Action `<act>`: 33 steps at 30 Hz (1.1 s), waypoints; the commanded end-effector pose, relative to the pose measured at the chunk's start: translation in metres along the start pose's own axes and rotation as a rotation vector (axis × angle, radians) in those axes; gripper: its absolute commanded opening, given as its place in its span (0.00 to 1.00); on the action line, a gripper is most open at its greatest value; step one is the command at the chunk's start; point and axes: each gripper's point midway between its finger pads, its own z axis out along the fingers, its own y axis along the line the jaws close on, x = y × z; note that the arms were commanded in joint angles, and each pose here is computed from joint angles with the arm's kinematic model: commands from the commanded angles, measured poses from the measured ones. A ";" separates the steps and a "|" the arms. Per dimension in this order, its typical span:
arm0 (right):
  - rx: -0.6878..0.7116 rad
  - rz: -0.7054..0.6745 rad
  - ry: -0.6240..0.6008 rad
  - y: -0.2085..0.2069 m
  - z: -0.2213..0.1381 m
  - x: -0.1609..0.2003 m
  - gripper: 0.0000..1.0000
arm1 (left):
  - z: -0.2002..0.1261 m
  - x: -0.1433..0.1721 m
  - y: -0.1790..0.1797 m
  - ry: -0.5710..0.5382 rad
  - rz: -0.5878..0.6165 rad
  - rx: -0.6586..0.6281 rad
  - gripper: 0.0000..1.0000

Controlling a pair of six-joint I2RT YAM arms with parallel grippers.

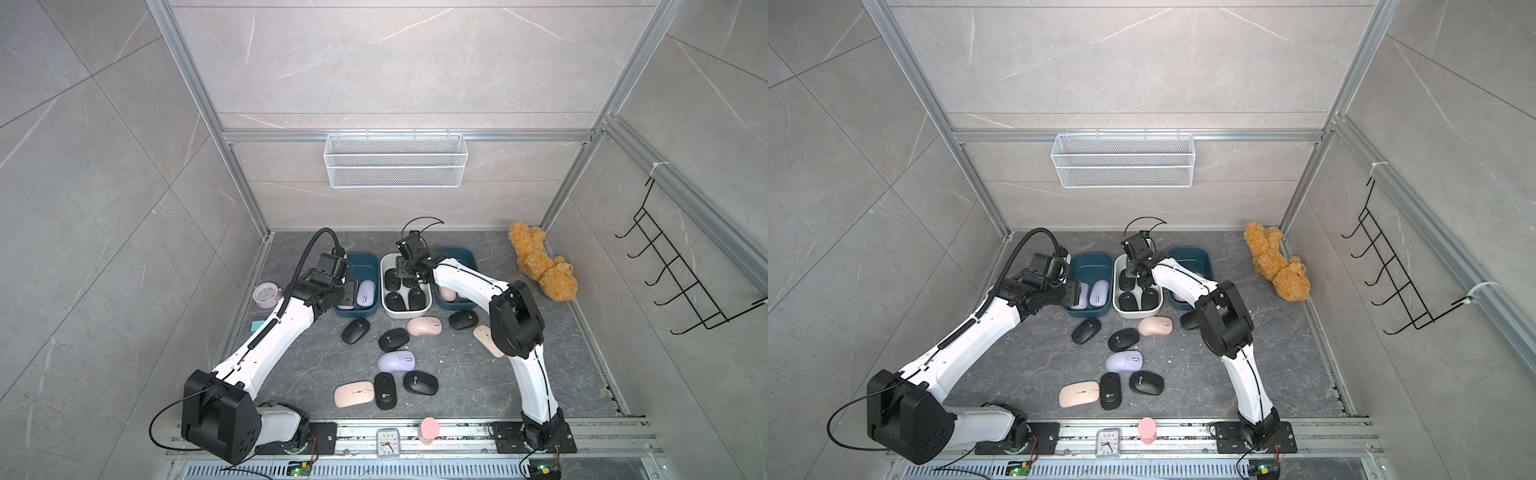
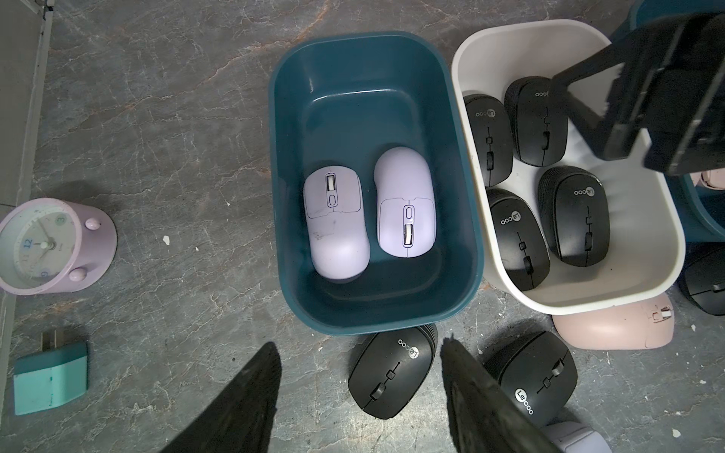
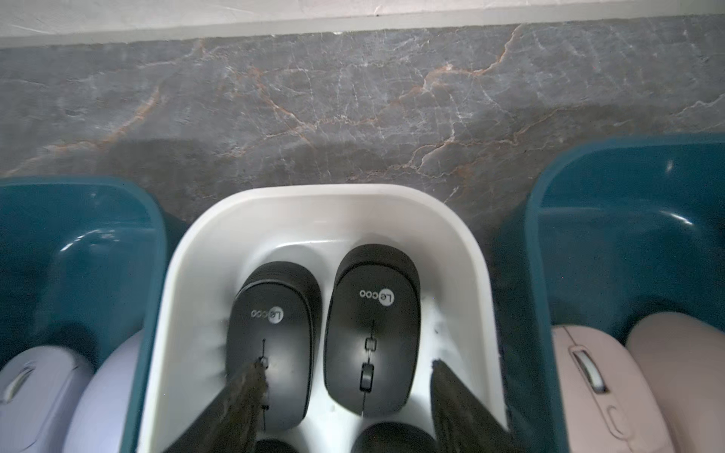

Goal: Place the mice by color into the storage box
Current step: Place the mouse in the storage box, then pick up the mouse from the center of the board.

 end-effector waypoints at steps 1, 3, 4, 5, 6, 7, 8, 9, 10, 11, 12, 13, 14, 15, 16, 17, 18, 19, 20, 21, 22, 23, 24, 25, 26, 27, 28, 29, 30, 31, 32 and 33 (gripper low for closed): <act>-0.062 0.042 -0.065 0.002 -0.038 -0.015 0.68 | -0.006 -0.012 0.005 -0.032 -0.003 -0.025 0.67; -0.065 0.047 -0.074 -0.008 -0.054 -0.008 0.68 | -0.005 -0.011 0.007 -0.033 0.000 -0.032 0.67; -0.063 0.049 -0.080 -0.014 -0.062 -0.005 0.68 | -0.006 -0.012 0.008 -0.035 0.002 -0.038 0.67; -0.055 0.051 -0.083 -0.022 -0.071 0.001 0.68 | -0.007 -0.013 0.009 -0.041 -0.002 -0.045 0.67; -0.046 0.053 -0.090 -0.030 -0.081 0.005 0.69 | -0.007 -0.013 0.010 -0.047 -0.003 -0.047 0.67; -0.039 0.052 -0.093 -0.037 -0.090 0.011 0.68 | -0.008 -0.013 0.010 -0.057 -0.007 -0.046 0.67; -0.032 0.045 -0.092 -0.045 -0.100 0.018 0.69 | -0.009 -0.014 0.010 -0.066 -0.012 -0.044 0.67; -0.019 0.036 -0.089 -0.054 -0.107 0.026 0.69 | -0.009 -0.015 0.009 -0.072 -0.016 -0.040 0.67; -0.006 0.030 -0.083 -0.062 -0.114 0.033 0.69 | -0.010 -0.016 0.008 -0.076 -0.021 -0.035 0.67; 0.006 0.022 -0.079 -0.071 -0.122 0.040 0.69 | -0.010 -0.017 0.007 -0.076 -0.024 -0.027 0.67; 0.023 0.013 -0.068 -0.081 -0.129 0.050 0.69 | -0.010 -0.018 0.005 -0.077 -0.025 -0.017 0.67; 0.035 0.004 -0.057 -0.088 -0.134 0.058 0.69 | -0.010 -0.020 0.003 -0.074 -0.026 -0.006 0.67; 0.046 -0.010 -0.044 -0.096 -0.140 0.068 0.69 | -0.010 -0.021 0.000 -0.068 -0.025 0.005 0.67; 0.061 -0.026 -0.028 -0.105 -0.145 0.078 0.69 | -0.010 -0.023 -0.003 -0.062 -0.026 0.017 0.67; 0.080 -0.034 -0.014 -0.113 -0.150 0.086 0.69 | -0.009 -0.024 -0.005 -0.056 -0.030 0.028 0.67; 0.095 -0.040 0.000 -0.121 -0.154 0.096 0.69 | -0.008 -0.025 -0.008 -0.047 -0.035 0.041 0.67; 0.102 -0.043 0.014 -0.129 -0.158 0.107 0.70 | -0.007 -0.026 -0.011 -0.042 -0.041 0.057 0.67; 0.110 -0.041 0.022 -0.135 -0.160 0.114 0.70 | -0.006 -0.027 -0.014 -0.038 -0.050 0.071 0.67; 0.119 -0.030 0.030 -0.142 -0.162 0.122 0.70 | -0.004 -0.029 -0.018 -0.035 -0.054 0.086 0.67; 0.124 -0.017 0.041 -0.149 -0.163 0.131 0.70 | -0.002 -0.031 -0.021 -0.030 -0.059 0.098 0.67; 0.128 -0.002 0.051 -0.155 -0.164 0.136 0.71 | -0.001 -0.032 -0.022 -0.026 -0.059 0.103 0.67; 0.131 0.016 0.067 -0.161 -0.164 0.143 0.71 | 0.000 -0.035 -0.025 -0.022 -0.059 0.112 0.67; 0.127 0.028 0.083 -0.165 -0.164 0.148 0.71 | 0.001 -0.037 -0.026 -0.021 -0.059 0.114 0.67; 0.128 0.036 0.097 -0.168 -0.162 0.152 0.71 | 0.002 -0.040 -0.027 -0.024 -0.055 0.115 0.67; 0.137 0.045 0.112 -0.173 -0.161 0.156 0.72 | 0.003 -0.043 -0.027 -0.026 -0.051 0.113 0.67; 0.141 0.052 0.126 -0.176 -0.160 0.159 0.72 | 0.004 -0.044 -0.027 -0.029 -0.045 0.109 0.66; 0.151 0.062 0.143 -0.181 -0.158 0.162 0.72 | 0.005 -0.046 -0.027 -0.033 -0.039 0.106 0.66; 0.172 0.079 0.163 -0.189 -0.156 0.167 0.73 | 0.006 -0.047 -0.026 -0.036 -0.033 0.102 0.66; 0.185 0.097 0.180 -0.194 -0.155 0.170 0.74 | 0.006 -0.046 -0.026 -0.035 -0.029 0.102 0.66; 0.190 0.113 0.199 -0.199 -0.153 0.174 0.75 | 0.007 -0.045 -0.026 -0.033 -0.025 0.103 0.66; 0.183 0.122 0.212 -0.201 -0.151 0.177 0.75 | 0.008 -0.043 -0.026 -0.029 -0.023 0.102 0.66; 0.177 0.135 0.221 -0.203 -0.150 0.179 0.75 | 0.008 -0.041 -0.026 -0.029 -0.022 0.102 0.66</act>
